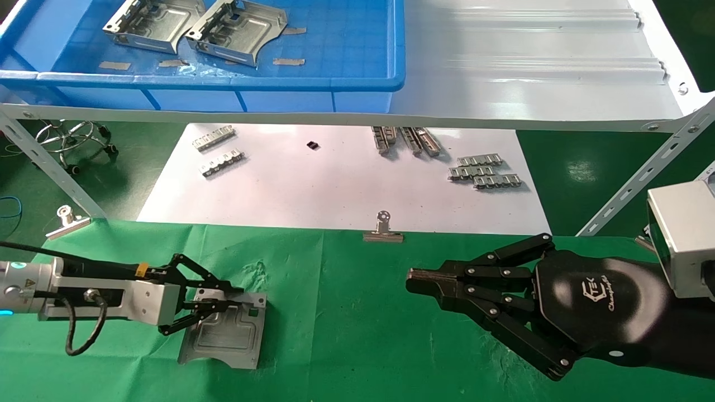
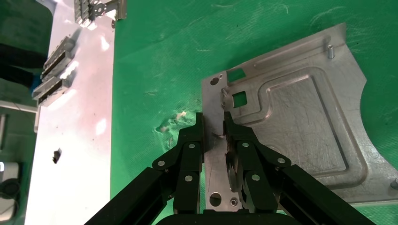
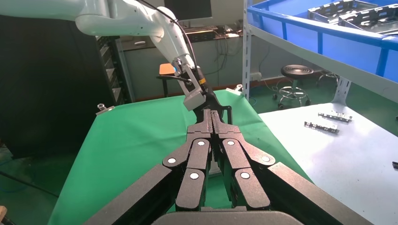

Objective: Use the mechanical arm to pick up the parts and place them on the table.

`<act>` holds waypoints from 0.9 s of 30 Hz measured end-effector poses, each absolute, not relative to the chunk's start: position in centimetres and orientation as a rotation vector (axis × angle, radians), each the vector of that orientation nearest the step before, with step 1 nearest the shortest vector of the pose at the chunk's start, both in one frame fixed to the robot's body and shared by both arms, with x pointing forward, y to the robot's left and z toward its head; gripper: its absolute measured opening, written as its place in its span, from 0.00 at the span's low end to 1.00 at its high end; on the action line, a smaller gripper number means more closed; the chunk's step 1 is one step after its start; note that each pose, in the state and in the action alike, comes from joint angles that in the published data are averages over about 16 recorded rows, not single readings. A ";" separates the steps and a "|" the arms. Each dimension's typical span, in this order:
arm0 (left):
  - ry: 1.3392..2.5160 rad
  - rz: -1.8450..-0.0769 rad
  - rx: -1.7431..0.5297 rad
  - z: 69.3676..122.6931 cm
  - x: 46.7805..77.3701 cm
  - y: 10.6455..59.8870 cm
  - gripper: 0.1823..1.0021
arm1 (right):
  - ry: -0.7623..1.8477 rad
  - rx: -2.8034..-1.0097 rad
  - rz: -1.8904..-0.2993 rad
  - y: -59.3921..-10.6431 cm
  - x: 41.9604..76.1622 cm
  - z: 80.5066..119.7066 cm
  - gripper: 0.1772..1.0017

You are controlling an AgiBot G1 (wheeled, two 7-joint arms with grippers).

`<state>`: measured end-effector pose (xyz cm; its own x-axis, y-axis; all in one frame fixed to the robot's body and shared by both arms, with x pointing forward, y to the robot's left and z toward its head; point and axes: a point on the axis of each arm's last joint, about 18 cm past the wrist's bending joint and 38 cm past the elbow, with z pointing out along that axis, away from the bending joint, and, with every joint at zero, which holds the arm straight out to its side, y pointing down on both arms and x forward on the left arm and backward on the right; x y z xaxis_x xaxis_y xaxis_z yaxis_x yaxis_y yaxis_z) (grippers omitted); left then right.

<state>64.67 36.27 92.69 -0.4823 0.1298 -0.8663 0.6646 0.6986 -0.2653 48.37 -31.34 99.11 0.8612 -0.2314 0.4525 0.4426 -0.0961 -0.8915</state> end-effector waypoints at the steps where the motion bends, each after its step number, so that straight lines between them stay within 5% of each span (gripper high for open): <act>1: 1.997 -0.742 0.614 92.6 64.7 36.2 0.10 | -0.171 -1.570 -0.569 -31.3 48.4 99.1 0.02; 16: 1.968 -0.823 0.583 93.9 63.9 36.6 0.24 | -0.171 -1.570 -0.569 -31.3 48.4 99.1 0.02; 27: 1.952 -1.033 0.413 96.1 62.6 36.8 0.51 | -0.171 -1.570 -0.569 -31.3 48.4 99.1 0.02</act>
